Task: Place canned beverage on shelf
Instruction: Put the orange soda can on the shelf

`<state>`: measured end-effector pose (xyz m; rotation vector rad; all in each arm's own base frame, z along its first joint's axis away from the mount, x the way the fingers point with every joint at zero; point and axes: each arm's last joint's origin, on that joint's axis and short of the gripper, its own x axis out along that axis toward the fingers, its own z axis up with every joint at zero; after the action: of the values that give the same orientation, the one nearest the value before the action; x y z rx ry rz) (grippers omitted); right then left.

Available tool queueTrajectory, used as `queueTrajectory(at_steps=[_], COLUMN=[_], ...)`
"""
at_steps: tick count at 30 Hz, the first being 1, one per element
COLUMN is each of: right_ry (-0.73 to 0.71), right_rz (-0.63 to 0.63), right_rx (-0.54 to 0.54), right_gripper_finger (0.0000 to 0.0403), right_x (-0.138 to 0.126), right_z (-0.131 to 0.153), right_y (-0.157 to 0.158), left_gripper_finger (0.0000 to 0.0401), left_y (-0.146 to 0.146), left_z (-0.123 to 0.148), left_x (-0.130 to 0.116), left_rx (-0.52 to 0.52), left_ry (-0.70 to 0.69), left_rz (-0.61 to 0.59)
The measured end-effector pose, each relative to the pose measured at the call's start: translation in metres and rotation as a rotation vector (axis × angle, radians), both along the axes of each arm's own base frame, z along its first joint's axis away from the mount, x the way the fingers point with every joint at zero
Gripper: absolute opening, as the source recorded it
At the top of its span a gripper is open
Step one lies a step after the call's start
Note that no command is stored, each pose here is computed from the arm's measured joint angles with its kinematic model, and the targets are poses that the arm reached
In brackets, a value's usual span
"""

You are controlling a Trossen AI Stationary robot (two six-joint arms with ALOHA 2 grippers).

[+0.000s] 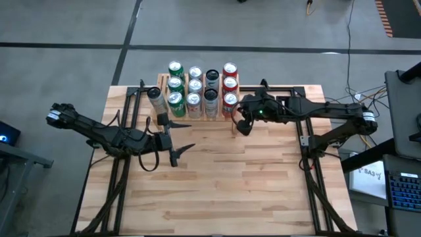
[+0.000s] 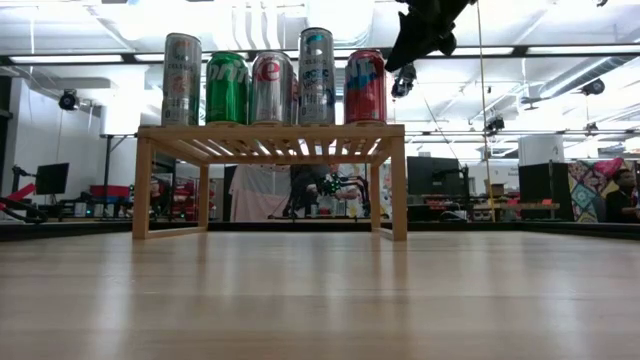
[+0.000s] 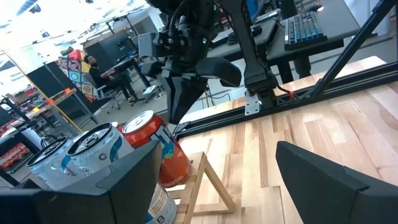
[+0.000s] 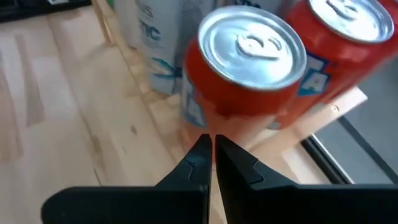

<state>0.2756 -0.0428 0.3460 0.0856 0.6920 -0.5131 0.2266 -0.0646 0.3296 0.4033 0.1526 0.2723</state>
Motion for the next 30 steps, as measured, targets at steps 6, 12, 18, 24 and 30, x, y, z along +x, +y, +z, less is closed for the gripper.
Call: queueTrajectory(at_steps=[6, 12, 18, 24, 30], right_ry=[-0.013, 0.003, 0.017, -0.12, -0.244], right_rz=[-0.008, -0.04, -0.042, 0.026, 0.047], right_rx=[-0.031, -0.065, -0.036, -0.09, -0.183], right_gripper_finger=[0.0009, 0.0009, 0.0009, 0.0009, 0.0009], right_x=[0.003, 0.002, -0.004, 0.002, 0.019], right_z=[0.001, 0.001, 0.014, 0.037, 0.043], right_y=[-0.002, -0.003, 0.001, 0.01, 0.003], left_gripper_finger=[0.0301, 0.0301, 0.0301, 0.0301, 0.0301], left_y=[0.0, 0.0, 0.0, 0.0, 0.0], left_z=[0.0, 0.0, 0.0, 0.0, 0.002], left_x=[0.0, 0.0, 0.0, 0.0, 0.0], left_rx=[0.007, 0.007, 0.007, 0.016, 0.048], left_ry=[0.002, 0.002, 0.003, 0.005, 0.01], left_rz=[0.0, 0.0, 0.0, 0.0, -0.002])
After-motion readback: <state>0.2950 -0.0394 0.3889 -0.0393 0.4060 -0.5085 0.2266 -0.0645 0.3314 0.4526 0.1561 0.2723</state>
